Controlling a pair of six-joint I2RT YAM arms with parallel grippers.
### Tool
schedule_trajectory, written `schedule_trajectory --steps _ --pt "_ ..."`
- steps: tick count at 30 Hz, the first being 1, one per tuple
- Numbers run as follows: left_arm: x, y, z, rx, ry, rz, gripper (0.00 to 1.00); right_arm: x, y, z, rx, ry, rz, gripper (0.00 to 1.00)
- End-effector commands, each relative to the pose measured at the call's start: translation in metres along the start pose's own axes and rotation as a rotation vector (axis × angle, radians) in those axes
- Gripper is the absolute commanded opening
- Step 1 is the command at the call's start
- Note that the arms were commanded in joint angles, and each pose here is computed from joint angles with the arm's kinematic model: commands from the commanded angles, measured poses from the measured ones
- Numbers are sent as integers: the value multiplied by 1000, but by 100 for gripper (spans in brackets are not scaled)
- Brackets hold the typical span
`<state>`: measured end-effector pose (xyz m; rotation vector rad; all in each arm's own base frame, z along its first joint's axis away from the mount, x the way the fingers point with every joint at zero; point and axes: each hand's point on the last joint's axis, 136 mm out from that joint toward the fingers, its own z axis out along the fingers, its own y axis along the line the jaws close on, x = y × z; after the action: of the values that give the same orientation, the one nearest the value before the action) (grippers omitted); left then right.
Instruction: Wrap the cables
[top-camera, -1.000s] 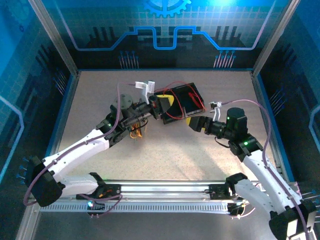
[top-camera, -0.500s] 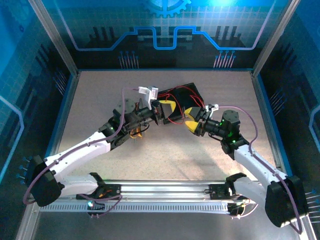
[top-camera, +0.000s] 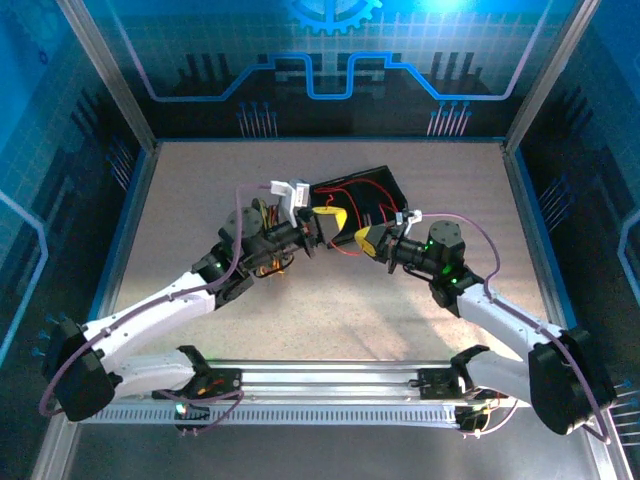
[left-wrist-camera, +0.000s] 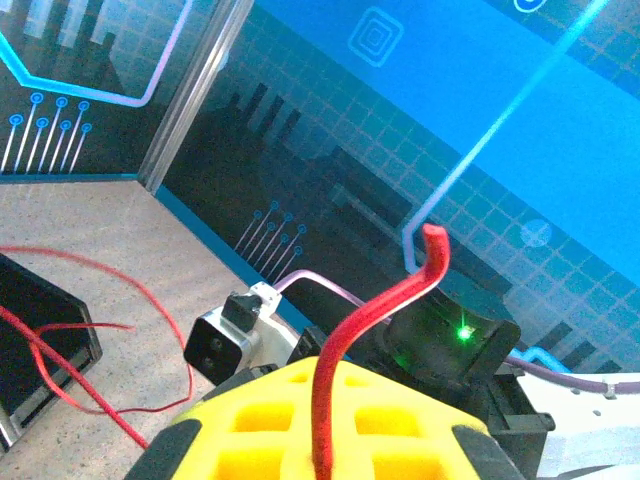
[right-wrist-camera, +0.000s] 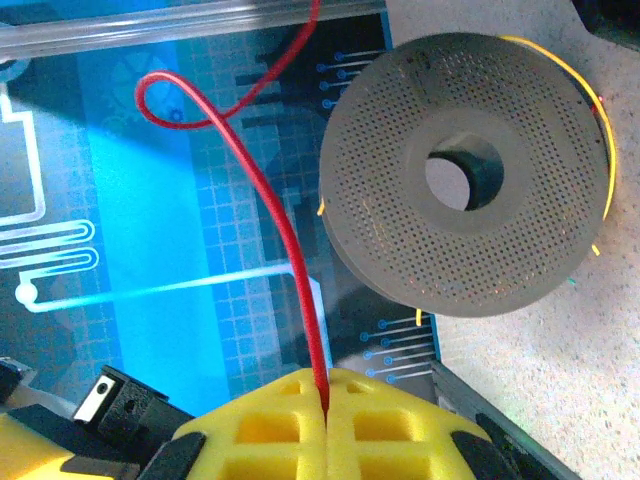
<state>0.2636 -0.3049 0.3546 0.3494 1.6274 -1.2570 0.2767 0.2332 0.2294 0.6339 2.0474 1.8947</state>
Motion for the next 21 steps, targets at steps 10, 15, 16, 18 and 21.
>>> schedule_trajectory --steps 10,15,16,18,21 --pt "-24 43 -85 -467 -45 -23 100 -1 -36 -42 487 -318 -33 0" --pt "-25 77 -153 -719 -33 -73 99 11 -43 -42 662 -367 -88 0" --pt "-24 84 -166 -769 -29 -93 99 14 -32 -37 657 -376 -97 0" --pt "-23 95 -189 -850 -13 -134 100 19 -31 -30 684 -384 -107 0" --pt "-17 107 -209 -933 30 -176 99 22 -33 -20 730 -406 -105 0"
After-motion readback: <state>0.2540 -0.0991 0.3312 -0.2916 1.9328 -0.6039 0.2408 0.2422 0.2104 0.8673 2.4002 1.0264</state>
